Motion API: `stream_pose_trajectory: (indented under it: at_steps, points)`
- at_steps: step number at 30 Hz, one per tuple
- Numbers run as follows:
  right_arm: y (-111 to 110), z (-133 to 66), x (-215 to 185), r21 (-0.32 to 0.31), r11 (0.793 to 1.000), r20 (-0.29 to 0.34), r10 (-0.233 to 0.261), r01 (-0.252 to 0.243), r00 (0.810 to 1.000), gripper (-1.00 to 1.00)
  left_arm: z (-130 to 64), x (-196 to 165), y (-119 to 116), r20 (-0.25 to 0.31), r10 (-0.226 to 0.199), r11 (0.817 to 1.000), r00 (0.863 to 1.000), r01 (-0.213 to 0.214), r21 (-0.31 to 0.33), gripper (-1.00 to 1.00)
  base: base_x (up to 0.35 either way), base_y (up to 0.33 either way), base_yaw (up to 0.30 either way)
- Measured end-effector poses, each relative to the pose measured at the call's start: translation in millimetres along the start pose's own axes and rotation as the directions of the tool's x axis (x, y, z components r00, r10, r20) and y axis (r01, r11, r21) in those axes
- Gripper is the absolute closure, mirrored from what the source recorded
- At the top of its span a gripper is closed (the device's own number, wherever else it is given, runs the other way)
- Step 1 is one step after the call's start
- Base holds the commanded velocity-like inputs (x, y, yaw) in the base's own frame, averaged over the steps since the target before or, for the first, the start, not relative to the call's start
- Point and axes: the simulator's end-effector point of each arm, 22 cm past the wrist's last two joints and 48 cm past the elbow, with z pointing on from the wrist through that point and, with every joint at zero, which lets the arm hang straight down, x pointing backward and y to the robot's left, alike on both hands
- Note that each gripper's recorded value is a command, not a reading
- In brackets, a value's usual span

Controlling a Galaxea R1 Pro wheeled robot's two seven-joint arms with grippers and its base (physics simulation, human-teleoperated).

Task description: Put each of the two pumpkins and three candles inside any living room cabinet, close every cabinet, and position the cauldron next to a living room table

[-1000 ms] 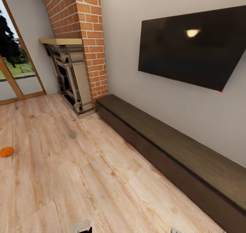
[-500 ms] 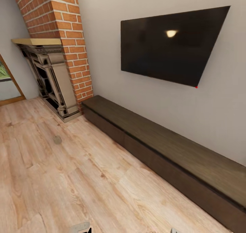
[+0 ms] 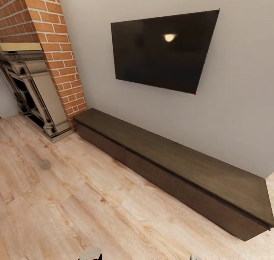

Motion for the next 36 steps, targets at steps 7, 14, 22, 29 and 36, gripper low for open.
stream_pose_trajectory:
  at_steps: [7, 14, 22, 29, 36]
  points:
    - [-0.2, -0.1, 0.5, 0.0, 1.0, 0.0, 0.0, 0.0, 1.0, -1.0, 0.0, 0.1, 0.0, 0.0, 0.0, 1.0, 1.0, 0.0, 0.0, -1.0, 0.0, 0.0, -0.278]
    - [-0.1, -0.1, 1.8, 0.0, 1.0, -0.002, -0.001, 0.001, 1.0, -1.0, 0.1, -0.1, 0.0, 0.0, 0.0, 1.0, 1.0, 0.0, 0.0, -1.0, 0.0, 0.0, -0.278]
    - [1.3, -0.2, 2.5, -0.002, 1.0, -0.003, -0.002, 0.002, 1.0, -1.0, 0.1, -0.1, 0.0, 0.0, 0.0, 1.0, 1.0, 0.0, 0.0, -1.0, 0.0, 0.0, -0.278]
    - [1.8, -0.2, 2.6, -0.002, 1.0, -0.003, -0.002, 0.002, 1.0, -1.0, 0.1, -0.3, 0.0, 0.001, 0.0, 1.0, 1.0, 0.0, 0.0, -1.0, 0.0, 0.0, -0.278]
    - [2.1, -0.2, 2.7, -0.003, 1.0, -0.003, -0.002, 0.002, 1.0, -1.0, 0.1, -0.5, 0.0, 0.002, 0.0, 1.0, 1.0, 0.0, 0.0, -1.0, 0.0, 0.0, -0.278]
